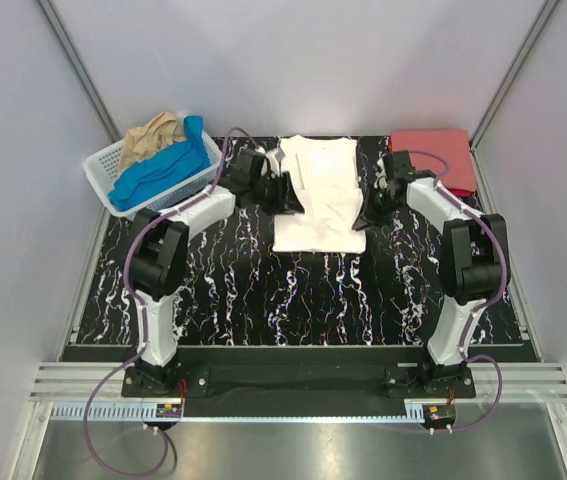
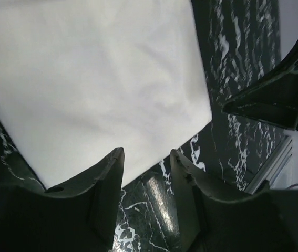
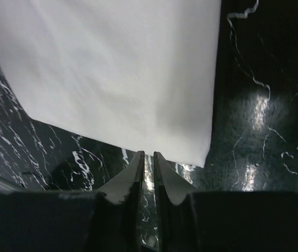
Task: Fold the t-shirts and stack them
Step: Fold the tshirt
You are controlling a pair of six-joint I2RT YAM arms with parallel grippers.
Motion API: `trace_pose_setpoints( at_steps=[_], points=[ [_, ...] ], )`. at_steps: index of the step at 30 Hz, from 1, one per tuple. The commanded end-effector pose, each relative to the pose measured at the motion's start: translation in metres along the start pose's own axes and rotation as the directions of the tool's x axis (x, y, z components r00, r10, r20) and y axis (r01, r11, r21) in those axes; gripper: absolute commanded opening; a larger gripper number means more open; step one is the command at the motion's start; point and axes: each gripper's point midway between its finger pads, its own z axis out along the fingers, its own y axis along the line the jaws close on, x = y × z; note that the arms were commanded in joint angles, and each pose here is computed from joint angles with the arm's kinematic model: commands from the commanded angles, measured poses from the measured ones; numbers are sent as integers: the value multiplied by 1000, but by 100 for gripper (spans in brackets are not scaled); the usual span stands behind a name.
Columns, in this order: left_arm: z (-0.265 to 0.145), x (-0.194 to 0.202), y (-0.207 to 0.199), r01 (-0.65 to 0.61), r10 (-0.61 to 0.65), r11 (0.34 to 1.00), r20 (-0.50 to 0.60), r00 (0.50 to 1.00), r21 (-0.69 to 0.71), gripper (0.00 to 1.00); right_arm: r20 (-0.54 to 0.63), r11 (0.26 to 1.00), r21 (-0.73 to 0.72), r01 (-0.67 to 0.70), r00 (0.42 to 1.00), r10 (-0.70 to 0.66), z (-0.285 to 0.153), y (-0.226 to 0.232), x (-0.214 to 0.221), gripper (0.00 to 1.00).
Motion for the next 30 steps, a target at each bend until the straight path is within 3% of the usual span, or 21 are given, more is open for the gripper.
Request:
trace_pose_setpoints(
  at_steps=[1,6,11,16,20,22,30],
  points=[
    [21,46,27,43,-46,998,-68,997,-54,45,-8,1000,-5,-20,1000,19,15,-7,14,18],
    [29,78,56,72,-88,988,-110,990,-135,43,-42,993,117,-19,999,24,32,-43,33,18],
    [5,68,36,41,-50,992,-81,995,-116,44,-4,988,154,-19,1000,20,20,-48,34,18],
    [-35,59,23,27,-35,983,-44,998,-180,49,69,978,187,-95,994,84,-7,-49,42,33],
    [-50,71,39,99,-104,962,-9,994,-255,49,111,966,148,-210,974,195,-8,-46,54,50],
    [-50,80,49,159,-169,954,-18,985,-253,49,125,963,112,-246,965,232,-5,-43,56,52],
    [-35,104,71,217,-229,945,-23,973,-247,50,131,949,0,-315,941,312,27,-40,59,55]
  ],
)
